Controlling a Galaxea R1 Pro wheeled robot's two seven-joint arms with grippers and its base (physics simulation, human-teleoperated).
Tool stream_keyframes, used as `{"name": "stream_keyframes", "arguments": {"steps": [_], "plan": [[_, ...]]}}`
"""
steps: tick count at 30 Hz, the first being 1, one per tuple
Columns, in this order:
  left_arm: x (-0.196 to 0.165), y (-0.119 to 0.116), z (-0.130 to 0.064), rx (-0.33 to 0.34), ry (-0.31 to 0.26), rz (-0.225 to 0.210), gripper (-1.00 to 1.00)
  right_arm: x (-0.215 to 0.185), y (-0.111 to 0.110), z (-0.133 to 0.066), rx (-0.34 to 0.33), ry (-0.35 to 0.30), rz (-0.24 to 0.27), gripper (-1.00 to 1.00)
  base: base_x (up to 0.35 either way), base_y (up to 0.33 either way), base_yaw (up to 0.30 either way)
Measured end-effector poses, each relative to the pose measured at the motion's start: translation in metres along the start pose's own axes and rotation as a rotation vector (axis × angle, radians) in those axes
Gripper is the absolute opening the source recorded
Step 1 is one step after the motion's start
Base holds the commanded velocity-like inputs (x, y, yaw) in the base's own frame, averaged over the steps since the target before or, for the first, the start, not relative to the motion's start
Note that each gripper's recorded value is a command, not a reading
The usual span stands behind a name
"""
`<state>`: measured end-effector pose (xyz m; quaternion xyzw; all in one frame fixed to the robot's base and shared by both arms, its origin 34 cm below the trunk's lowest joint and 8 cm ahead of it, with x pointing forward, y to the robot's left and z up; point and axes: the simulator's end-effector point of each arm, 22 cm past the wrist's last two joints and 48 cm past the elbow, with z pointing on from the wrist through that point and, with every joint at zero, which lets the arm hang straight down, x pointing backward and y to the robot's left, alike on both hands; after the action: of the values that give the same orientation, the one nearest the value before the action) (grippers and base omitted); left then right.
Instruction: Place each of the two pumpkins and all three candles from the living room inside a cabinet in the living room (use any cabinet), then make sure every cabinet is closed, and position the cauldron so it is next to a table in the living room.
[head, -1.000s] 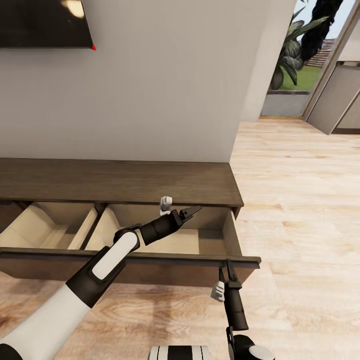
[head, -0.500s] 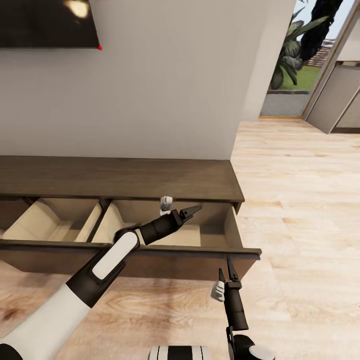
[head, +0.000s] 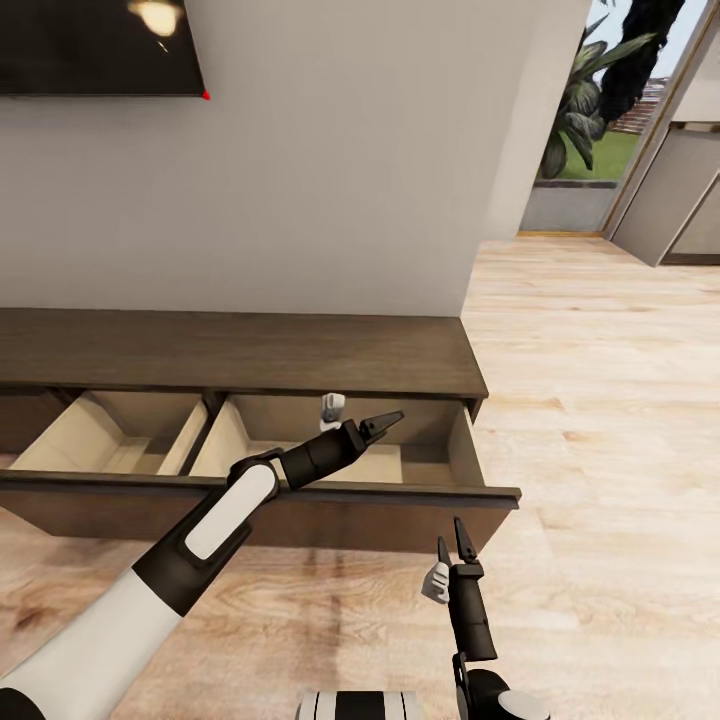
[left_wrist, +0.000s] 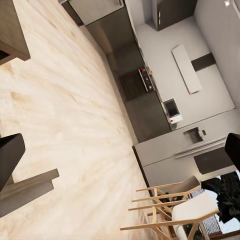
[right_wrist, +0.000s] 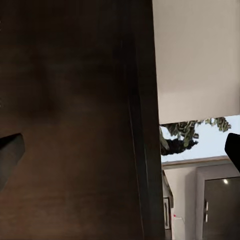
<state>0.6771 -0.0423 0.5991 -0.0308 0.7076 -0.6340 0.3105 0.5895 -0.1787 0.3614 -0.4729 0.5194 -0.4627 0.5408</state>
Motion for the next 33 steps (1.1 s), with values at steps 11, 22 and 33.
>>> {"name": "stream_keyframes", "arguments": {"steps": [11,22,33], "plan": [[-0.003,-0.010,0.000,0.007,-0.006,0.014,1.00,-0.001,-0.007,0.002,0.012,-0.004,-0.001,1.00,0.000,0.000,0.000],[-0.009,-0.038,-0.001,0.026,-0.014,0.054,1.00,-0.008,-0.013,0.008,-0.030,-0.028,0.078,1.00,0.000,0.000,0.000],[-0.021,-0.059,0.002,0.027,-0.012,0.060,1.00,-0.029,-0.031,0.015,-0.053,0.010,0.181,1.00,0.000,0.000,0.000]]}}
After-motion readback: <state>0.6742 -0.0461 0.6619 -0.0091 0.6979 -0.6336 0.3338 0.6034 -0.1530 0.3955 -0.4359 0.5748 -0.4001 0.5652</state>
